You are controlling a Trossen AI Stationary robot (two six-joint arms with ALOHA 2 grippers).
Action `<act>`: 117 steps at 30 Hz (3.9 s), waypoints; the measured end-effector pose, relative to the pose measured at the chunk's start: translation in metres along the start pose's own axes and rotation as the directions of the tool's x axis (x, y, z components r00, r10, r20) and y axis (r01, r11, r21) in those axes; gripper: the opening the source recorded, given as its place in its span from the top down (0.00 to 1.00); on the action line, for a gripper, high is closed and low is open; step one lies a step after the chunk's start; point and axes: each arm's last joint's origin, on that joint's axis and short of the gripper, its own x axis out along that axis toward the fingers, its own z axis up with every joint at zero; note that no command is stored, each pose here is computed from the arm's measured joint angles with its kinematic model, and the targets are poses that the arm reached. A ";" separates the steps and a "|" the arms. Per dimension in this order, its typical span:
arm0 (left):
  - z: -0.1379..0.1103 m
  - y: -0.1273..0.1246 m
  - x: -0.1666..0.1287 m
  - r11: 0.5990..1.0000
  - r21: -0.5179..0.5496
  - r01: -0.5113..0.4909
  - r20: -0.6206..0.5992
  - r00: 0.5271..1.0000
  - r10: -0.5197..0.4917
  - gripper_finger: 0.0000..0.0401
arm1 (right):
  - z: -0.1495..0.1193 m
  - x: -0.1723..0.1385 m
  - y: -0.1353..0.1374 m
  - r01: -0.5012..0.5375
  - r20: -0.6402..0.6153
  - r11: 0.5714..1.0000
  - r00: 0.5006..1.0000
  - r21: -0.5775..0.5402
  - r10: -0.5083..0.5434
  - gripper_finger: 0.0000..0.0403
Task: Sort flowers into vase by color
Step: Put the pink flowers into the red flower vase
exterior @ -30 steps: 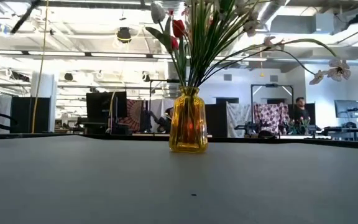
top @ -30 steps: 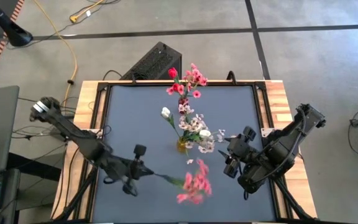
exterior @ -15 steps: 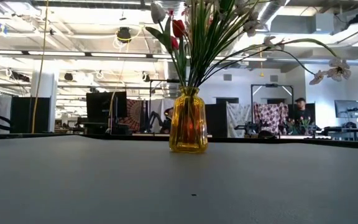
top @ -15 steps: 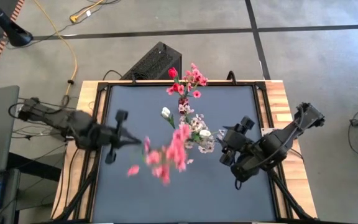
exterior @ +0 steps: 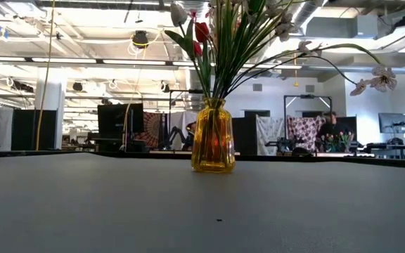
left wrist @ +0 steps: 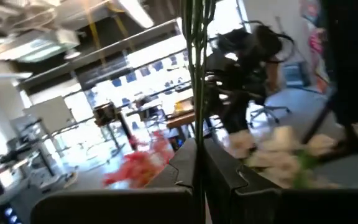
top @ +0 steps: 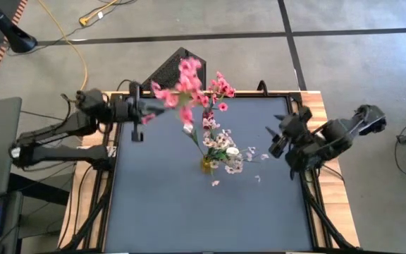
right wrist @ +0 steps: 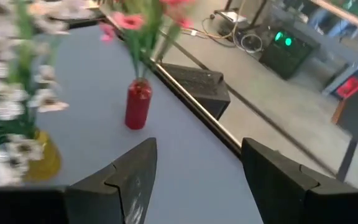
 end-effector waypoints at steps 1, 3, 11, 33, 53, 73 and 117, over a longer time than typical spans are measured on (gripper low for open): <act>-0.004 0.009 0.001 1.000 -0.012 -0.017 0.000 1.000 0.017 1.00 | -0.005 0.003 -0.005 0.001 0.006 1.000 1.000 0.029 -0.001 0.35; -0.012 0.027 0.003 0.998 -0.042 -0.044 0.004 0.999 0.044 1.00 | -0.016 0.008 -0.014 0.005 0.018 0.997 1.000 0.080 -0.006 0.35; -0.062 0.095 0.014 0.981 -0.189 -0.050 0.053 0.997 0.061 1.00 | -0.049 0.028 -0.027 -0.036 0.062 0.983 0.998 0.179 0.025 0.35; -0.219 0.135 0.051 0.858 -0.509 -0.075 0.236 0.946 0.222 1.00 | -0.054 0.070 -0.023 -0.063 0.019 0.974 0.998 0.218 0.060 0.35; -0.201 0.132 0.110 0.849 -0.485 -0.210 0.175 0.928 0.329 1.00 | -0.049 0.069 -0.019 -0.149 0.051 0.957 0.989 0.247 0.141 0.35; -0.264 0.111 0.135 0.756 -0.654 -0.032 0.255 0.931 0.260 1.00 | -0.046 0.071 -0.015 -0.188 0.054 0.950 0.982 0.249 0.180 0.35; -0.270 0.082 0.144 0.782 -0.615 0.099 0.213 0.976 0.045 1.00 | -0.045 0.081 -0.004 -0.215 0.021 0.960 0.976 0.180 0.215 0.35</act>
